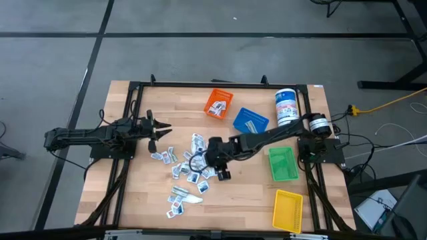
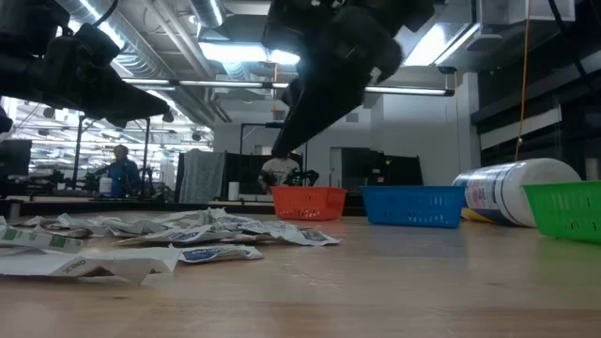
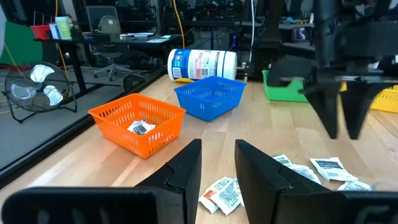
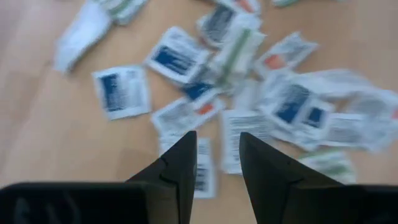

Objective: Pick & Place First Aid Supplies
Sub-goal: Put the gray towelette pack into the orange basket

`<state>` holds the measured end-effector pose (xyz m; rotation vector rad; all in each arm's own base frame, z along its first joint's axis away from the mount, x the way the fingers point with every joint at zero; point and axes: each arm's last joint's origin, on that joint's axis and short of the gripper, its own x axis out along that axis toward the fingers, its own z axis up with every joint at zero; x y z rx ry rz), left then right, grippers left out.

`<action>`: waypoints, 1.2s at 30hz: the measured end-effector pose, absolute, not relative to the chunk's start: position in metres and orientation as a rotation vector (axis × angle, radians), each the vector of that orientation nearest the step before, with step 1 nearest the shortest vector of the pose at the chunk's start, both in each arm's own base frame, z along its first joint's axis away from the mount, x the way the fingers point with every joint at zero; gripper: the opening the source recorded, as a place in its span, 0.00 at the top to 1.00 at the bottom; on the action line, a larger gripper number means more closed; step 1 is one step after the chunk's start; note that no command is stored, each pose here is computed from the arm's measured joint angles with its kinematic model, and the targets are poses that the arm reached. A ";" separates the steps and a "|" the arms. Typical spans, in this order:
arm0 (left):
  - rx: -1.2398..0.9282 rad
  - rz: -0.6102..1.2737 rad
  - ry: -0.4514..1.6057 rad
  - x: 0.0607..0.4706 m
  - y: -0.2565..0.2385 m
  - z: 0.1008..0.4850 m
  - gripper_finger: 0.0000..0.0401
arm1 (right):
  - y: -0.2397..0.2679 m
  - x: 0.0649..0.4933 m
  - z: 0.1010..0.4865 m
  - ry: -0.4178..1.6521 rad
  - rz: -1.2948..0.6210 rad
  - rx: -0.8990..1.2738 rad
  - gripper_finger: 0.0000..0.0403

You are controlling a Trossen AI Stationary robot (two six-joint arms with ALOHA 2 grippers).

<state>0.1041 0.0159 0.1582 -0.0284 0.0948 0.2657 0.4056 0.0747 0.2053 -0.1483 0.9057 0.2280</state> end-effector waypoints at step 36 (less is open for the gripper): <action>-0.029 0.266 0.095 0.104 0.016 0.158 0.77 | 0.061 0.384 0.135 0.948 0.183 -0.085 0.70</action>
